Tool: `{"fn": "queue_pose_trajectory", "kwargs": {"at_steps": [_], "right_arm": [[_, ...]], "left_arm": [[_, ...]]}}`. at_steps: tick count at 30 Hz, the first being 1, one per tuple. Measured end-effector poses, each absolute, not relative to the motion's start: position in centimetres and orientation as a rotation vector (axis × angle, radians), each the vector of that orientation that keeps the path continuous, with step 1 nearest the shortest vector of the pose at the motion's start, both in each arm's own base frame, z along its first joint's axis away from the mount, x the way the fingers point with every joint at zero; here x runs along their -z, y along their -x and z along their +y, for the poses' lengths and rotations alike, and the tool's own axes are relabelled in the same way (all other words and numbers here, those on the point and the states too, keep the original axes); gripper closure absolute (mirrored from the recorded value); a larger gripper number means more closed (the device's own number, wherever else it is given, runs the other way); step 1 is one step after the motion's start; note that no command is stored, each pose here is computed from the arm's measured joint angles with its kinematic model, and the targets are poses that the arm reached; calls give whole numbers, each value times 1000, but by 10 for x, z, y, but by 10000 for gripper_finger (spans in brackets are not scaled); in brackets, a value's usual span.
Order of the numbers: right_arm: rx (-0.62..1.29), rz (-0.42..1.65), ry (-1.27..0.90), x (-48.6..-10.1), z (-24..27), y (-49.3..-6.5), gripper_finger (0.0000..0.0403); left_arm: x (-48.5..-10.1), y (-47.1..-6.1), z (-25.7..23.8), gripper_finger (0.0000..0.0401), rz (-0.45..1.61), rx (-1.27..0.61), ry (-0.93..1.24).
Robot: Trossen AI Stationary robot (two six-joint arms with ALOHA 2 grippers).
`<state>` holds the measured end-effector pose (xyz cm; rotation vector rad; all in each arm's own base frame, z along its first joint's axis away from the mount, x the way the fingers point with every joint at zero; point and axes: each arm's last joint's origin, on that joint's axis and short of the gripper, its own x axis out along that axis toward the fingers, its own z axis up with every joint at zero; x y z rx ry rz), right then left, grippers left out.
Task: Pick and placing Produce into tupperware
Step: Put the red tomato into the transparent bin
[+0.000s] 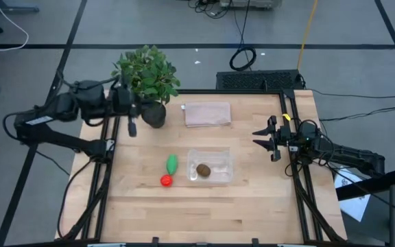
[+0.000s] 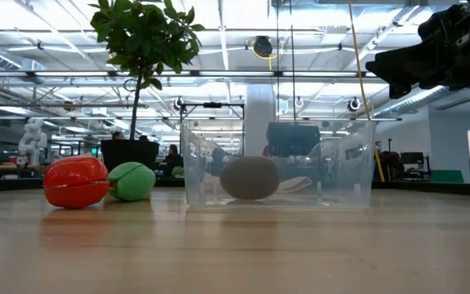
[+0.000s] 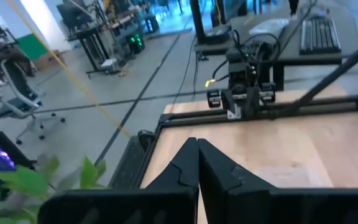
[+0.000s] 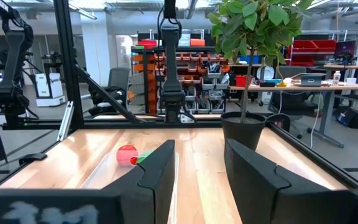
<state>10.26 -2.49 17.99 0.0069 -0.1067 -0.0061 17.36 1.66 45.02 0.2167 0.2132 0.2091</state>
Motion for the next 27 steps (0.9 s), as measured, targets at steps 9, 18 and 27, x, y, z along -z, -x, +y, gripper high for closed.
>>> {"fn": "queue_pose_trajectory", "kwargs": {"at_steps": [9, 18, 27], "right_arm": [[5, -107, -28, -180, -25, -103, 270], [5, -107, -28, -180, -25, -103, 270], [5, -107, -28, -180, -25, -103, 270]], "left_arm": [[-378, -188, 12, 401, 98, -226, -156], [-318, -168, 3, 401, 90, -220, -176], [-263, -141, -6, 401, -2, -80, -127]]}}
